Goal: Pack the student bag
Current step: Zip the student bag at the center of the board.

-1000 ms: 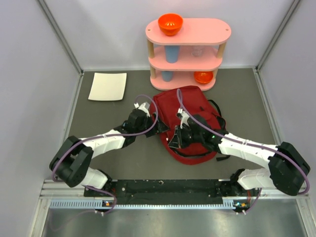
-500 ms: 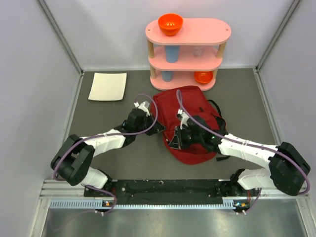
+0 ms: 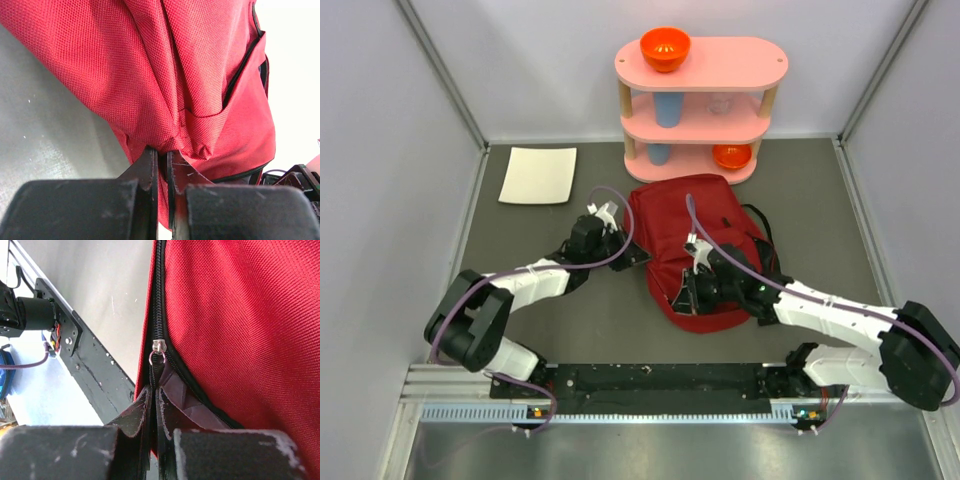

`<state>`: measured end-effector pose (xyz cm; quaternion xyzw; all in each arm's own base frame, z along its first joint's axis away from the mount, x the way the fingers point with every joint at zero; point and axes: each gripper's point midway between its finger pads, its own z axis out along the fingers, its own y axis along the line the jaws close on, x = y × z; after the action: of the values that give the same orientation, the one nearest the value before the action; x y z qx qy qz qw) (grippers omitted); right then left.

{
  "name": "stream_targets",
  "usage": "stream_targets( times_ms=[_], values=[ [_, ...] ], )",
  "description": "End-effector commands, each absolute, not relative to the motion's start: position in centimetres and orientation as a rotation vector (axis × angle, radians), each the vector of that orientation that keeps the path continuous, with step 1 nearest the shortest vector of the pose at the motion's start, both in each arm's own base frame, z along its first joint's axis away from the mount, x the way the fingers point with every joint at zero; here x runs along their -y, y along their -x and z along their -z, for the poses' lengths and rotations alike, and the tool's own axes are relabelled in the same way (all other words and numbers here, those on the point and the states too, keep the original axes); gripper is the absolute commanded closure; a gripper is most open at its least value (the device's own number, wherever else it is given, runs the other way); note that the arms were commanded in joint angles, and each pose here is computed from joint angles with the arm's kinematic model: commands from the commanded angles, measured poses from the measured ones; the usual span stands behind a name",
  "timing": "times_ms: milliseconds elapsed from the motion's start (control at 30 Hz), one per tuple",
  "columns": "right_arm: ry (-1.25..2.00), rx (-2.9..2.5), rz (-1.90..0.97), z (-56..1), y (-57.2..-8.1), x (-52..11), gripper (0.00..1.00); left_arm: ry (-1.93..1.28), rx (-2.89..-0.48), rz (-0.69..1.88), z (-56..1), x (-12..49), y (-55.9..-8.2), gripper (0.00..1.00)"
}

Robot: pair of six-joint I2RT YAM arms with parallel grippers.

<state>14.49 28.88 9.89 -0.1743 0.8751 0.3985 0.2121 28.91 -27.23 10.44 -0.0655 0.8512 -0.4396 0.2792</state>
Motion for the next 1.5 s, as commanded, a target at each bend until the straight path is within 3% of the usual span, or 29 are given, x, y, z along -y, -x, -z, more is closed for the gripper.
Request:
stream_targets(
  times_ms=[0, 167, 233, 267, 300, 333, 400, 433, 633, 867, 1267, 1400, 1433, 1467],
  values=[
    [0.569, -2.463, -1.165, -10.1, -11.9, -28.7, 1.00, 0.085, -2.102, 1.231, -14.4, 27.6, -32.2, 1.00],
    [0.618, -2.455, -1.139, -10.2, -11.8, -29.3, 1.00, 0.042, -2.123, 1.229, -15.2, 27.1, -33.5, 1.00],
    [0.629, -2.458, -1.112, -10.1, -12.1, -30.0, 1.00, 0.025, -2.127, 1.248, -15.5, 26.8, -33.6, 0.81],
    [0.616, -2.457, -1.091, -9.8, -12.5, -30.1, 1.00, 0.007, -2.115, 1.258, -16.0, 26.9, -33.3, 0.68],
    [0.595, -2.464, -1.088, -9.6, -12.8, -30.5, 1.00, 0.001, -2.120, 1.256, -15.9, 26.8, -33.0, 0.48],
    [0.578, -2.437, -1.098, -10.0, -13.4, -31.0, 1.00, 0.003, -2.129, 1.253, -15.8, 26.6, -32.7, 0.40],
    [0.548, -2.417, -1.107, -10.4, -14.1, -31.7, 1.00, 0.018, -2.175, 1.225, -14.9, 25.9, -31.5, 0.31],
    [0.542, -2.390, -1.125, -10.9, -14.6, -32.4, 1.00, 0.030, -2.196, 1.211, -14.5, 25.5, -31.0, 0.21],
    [0.533, -2.349, -1.124, -12.0, -16.1, -33.9, 1.00, 0.145, -2.284, 1.129, -11.2, 22.5, -26.1, 0.01],
    [0.564, -2.335, -1.125, -12.2, -16.3, -34.2, 1.00, 0.164, -2.264, 1.148, -12.0, 22.7, -22.5, 0.01],
    [0.560, -2.353, -1.137, -11.7, -15.5, -33.6, 1.00, 0.214, -2.255, 1.223, -12.0, 26.7, -23.4, 0.02],
    [0.567, -2.351, -1.138, -11.7, -15.3, -33.3, 1.00, 0.242, -2.236, 1.282, -11.5, 27.4, -23.7, 0.19],
    [0.570, -2.351, -1.143, -11.7, -15.2, -33.3, 1.00, 0.245, -2.234, 1.285, -11.3, 27.6, -23.8, 0.31],
    [0.573, -2.358, -1.137, -11.5, -15.1, -33.2, 1.00, 0.246, -2.238, 1.285, -11.1, 27.6, -23.8, 0.38]
  ],
)
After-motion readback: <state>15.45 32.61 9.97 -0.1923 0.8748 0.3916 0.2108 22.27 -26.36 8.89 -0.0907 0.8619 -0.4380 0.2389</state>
